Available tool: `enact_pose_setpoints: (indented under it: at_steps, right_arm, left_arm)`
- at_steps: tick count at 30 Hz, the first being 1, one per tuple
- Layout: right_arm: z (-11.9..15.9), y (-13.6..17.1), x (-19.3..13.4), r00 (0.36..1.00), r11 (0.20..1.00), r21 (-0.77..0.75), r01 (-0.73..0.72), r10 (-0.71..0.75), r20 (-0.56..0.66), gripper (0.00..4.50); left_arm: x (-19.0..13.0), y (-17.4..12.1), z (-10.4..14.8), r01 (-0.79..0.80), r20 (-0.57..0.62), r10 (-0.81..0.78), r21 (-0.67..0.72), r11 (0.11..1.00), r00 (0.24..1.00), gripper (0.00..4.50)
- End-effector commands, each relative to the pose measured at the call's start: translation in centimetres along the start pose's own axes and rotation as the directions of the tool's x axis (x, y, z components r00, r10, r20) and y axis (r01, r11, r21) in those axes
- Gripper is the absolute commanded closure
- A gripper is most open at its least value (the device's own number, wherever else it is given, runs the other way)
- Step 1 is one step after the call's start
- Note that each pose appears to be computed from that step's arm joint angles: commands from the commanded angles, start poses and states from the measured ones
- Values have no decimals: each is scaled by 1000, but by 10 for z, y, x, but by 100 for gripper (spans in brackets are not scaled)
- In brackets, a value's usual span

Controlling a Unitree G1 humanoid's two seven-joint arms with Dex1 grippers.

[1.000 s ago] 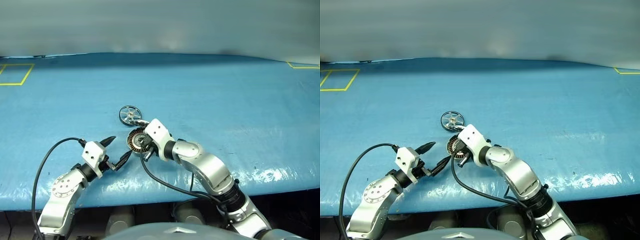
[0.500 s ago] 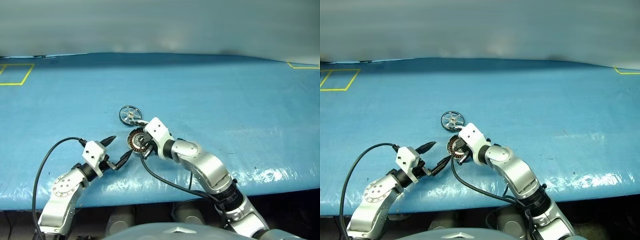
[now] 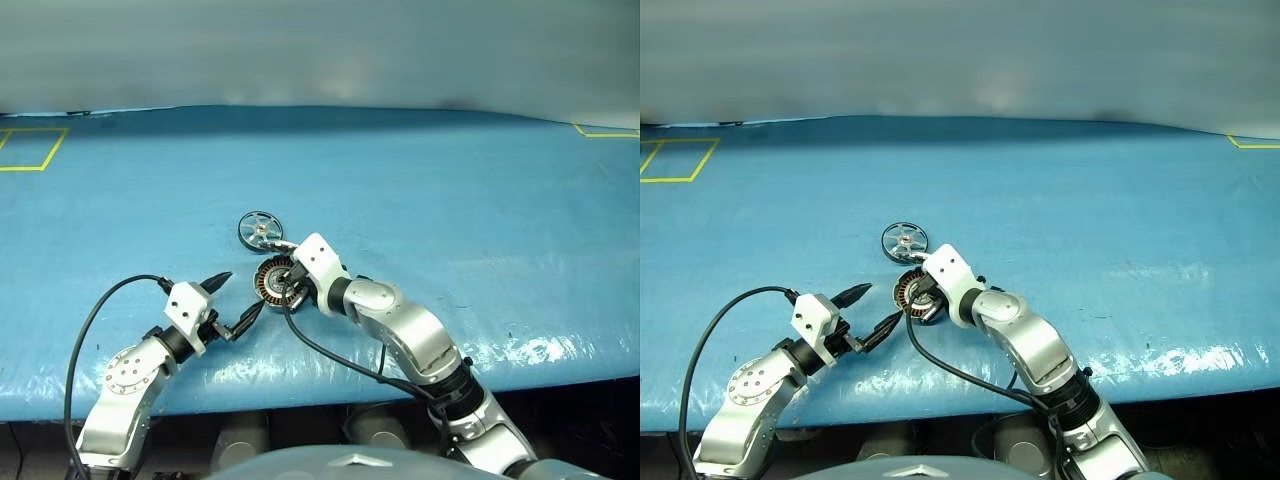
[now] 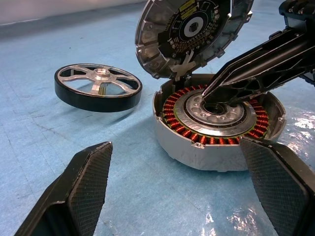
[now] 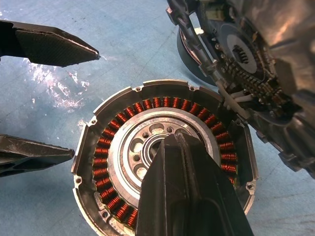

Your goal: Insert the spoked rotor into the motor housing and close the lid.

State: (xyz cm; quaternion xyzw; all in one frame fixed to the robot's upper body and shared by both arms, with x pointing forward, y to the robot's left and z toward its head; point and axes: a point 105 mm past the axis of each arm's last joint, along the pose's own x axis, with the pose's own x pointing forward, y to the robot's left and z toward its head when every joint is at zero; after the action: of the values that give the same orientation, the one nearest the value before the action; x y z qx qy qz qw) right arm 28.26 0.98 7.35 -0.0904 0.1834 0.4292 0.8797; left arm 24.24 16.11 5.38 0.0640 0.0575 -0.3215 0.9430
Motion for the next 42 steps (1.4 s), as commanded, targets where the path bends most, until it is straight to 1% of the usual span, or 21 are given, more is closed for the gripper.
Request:
enact_pose_setpoints:
  at_steps: [1,9,14,18,23,26,31,35,40,42]
  right_arm:
    - [4,9,-3,999,999,-7,-32,32,20,448]
    - [4,14,-4,998,998,-26,-53,54,11,448]
    - [16,19,-9,995,996,-24,-85,86,53,448]
    - [27,15,-9,993,998,-22,-55,57,99,448]
    - [32,14,-9,992,999,-19,-39,41,117,448]
    - [33,16,-14,991,998,-25,-60,63,120,448]
    - [34,18,-28,988,996,-28,-80,83,131,448]
    - [29,17,-39,988,997,-17,-82,83,126,448]
    - [24,23,-48,984,992,-29,-126,129,123,448]
    - [23,25,-49,983,990,-28,-135,138,122,448]
  left_arm:
    - [-1,1,4,-4,14,4,23,1000,1000,0]
    - [-1,3,5,-5,12,4,28,1000,1000,0]
    - [-4,6,6,-11,8,10,33,999,1000,0]
    - [-5,6,6,-10,2,10,35,999,1000,0]
    - [-6,7,8,-17,8,17,32,999,1000,0]
    - [-11,12,16,-47,32,46,28,998,998,0]
    - [-23,27,25,-107,-26,108,31,994,994,0]
    - [-29,43,40,-147,-29,149,51,988,988,0]
    - [-23,62,58,-158,-36,164,121,980,986,0]
    - [-18,68,63,-127,-76,138,133,983,988,0]
